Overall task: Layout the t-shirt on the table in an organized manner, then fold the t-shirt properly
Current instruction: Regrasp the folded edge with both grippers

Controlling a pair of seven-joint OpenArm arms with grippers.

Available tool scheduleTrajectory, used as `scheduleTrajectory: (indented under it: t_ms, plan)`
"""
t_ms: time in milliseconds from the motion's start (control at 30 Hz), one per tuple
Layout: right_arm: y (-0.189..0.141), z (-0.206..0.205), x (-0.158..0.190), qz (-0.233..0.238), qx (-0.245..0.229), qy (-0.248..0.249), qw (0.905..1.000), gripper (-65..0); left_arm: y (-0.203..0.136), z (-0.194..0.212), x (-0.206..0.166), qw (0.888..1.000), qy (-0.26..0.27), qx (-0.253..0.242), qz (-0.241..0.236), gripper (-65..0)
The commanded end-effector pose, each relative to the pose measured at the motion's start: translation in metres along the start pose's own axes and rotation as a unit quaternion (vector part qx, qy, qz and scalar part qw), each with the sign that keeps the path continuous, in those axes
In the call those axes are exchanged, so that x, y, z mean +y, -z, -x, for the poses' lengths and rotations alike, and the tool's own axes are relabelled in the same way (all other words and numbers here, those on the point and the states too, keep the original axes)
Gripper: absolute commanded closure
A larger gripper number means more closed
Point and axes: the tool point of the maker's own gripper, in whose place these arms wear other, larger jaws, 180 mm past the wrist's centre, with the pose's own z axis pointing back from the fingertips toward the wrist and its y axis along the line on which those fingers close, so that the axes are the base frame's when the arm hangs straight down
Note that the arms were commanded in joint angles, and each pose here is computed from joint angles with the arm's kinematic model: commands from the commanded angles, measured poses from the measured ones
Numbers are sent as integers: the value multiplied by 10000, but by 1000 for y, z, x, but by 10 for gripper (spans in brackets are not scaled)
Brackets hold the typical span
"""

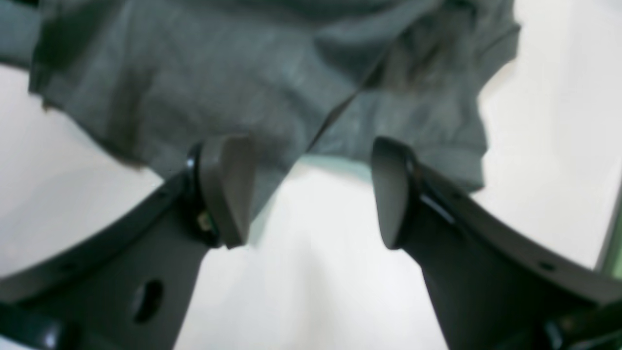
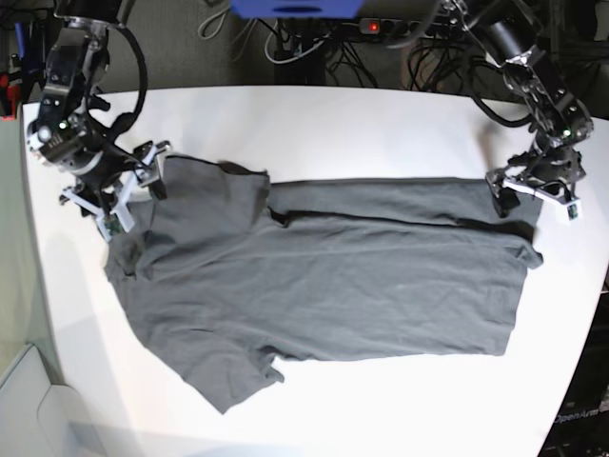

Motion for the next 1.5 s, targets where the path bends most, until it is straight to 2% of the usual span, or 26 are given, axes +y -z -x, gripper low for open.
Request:
scheduleTrajectory:
  t_ms: [0,233,333,467,700,967,1200,1367,1467]
  plan:
    - [-5,-10,-5,63,-203,-53,9998,-389,1,-11,1,9999,11,-130,21,-650]
    - [-3,-8,-11,112,-172,40,9998,-389,7,-12,-2,9996,-79,-260,96,-650]
    - [3,-11,-30,249,-209,246,9992,-389,7,-12,-3,9996,-75,-268,103,-650]
    - [16,-2,-57,330,-19,487,9983,-389,7,-11,-2,9996,-78,-254,101,-650]
    - [23,-5,-87,436,80,551,9975,-389,7,-11,-2,9996,-78,-254,101,-650]
    - [28,-14,-88,395,-214,628,9970,-390,8,-12,-4,9996,-71,-266,118,-650]
    - [45,13,-88,221,-103,968,9950,-389,8,-13,-4,9995,-72,-274,120,-650]
    - [46,18,-87,197,-85,1012,9946,-385,10,-20,-7,9993,-83,-339,154,-650]
    - [46,21,-85,187,-54,1031,9945,-331,10,-21,-8,9992,-78,-344,162,-650]
